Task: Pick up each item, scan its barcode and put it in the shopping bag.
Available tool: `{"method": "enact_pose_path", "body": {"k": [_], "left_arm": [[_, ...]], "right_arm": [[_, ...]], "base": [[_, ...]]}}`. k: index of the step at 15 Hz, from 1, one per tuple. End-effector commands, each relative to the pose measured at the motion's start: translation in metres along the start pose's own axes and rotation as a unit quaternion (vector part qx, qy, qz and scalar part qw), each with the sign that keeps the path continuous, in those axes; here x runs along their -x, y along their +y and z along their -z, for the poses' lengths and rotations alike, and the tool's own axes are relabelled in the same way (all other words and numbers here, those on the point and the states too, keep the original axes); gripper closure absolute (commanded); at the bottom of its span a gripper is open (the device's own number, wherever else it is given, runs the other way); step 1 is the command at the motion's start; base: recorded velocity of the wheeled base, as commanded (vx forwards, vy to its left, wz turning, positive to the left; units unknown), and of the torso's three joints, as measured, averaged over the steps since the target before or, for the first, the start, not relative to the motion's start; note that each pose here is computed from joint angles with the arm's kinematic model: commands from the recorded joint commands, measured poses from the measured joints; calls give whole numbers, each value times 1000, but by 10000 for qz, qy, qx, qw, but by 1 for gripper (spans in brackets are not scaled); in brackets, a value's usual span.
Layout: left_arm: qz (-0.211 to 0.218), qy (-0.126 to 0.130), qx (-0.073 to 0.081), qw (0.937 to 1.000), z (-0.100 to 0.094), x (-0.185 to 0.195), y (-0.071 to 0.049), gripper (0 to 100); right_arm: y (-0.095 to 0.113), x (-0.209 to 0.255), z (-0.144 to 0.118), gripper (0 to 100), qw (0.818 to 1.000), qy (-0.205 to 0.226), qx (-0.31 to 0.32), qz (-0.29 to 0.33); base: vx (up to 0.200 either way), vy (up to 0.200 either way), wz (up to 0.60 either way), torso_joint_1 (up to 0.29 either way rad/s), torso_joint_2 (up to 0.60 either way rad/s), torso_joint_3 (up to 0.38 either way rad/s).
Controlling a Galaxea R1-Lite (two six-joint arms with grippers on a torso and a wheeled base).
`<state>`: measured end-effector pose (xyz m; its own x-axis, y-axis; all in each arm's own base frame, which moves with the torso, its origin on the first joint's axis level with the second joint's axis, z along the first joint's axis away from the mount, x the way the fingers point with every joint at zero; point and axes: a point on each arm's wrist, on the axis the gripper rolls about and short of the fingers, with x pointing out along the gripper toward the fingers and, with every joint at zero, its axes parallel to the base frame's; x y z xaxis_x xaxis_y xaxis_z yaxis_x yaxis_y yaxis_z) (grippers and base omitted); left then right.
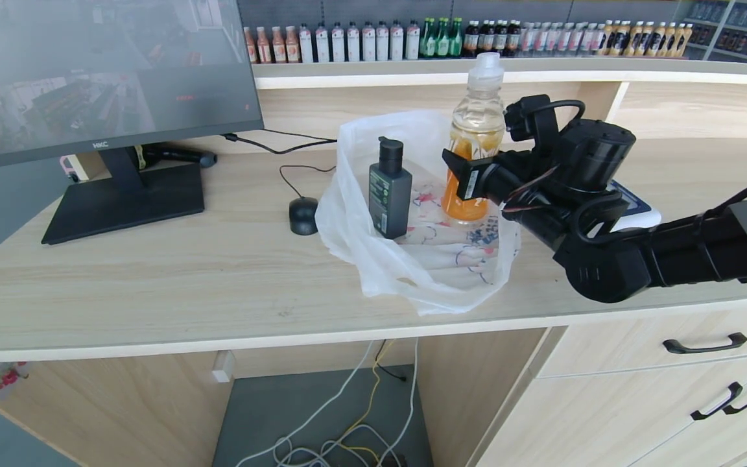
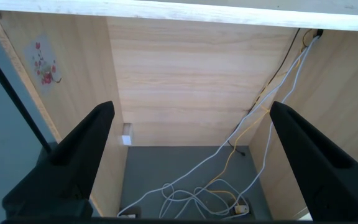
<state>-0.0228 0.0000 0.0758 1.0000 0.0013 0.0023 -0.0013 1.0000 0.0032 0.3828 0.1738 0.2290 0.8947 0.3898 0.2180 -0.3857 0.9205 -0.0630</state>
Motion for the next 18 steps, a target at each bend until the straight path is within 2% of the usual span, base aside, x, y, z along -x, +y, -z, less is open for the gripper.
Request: {"method": "enact_pose_path", "body": {"k": [1,5,6,11,15,18], "left_arm": [[-1,-4,1,10000,0,0,0,0],[-1,-4,1,10000,0,0,0,0],[-1,-4,1,10000,0,0,0,0],[-1,-4,1,10000,0,0,0,0],[-1,-4,1,10000,0,0,0,0],[-1,-4,1,10000,0,0,0,0]], "right_arm": [[3,3,3,100,10000,53,-2,-40],[4,5,8,100,9999,122,-2,-45],[4,6,6,0,9999,92,-3,-43],[1,10,-2,0,10000,-37,1,-12],[-1,26,-33,0,9994,-336,-13,1],[-1,75,-65,0,9990,-435,-21,2]], "base": [[0,0,0,0,0,0],[0,0,0,0,0,0],[0,0,0,0,0,0],[0,0,0,0,0,0],[0,0,0,0,0,0],[0,0,0,0,0,0]]}}
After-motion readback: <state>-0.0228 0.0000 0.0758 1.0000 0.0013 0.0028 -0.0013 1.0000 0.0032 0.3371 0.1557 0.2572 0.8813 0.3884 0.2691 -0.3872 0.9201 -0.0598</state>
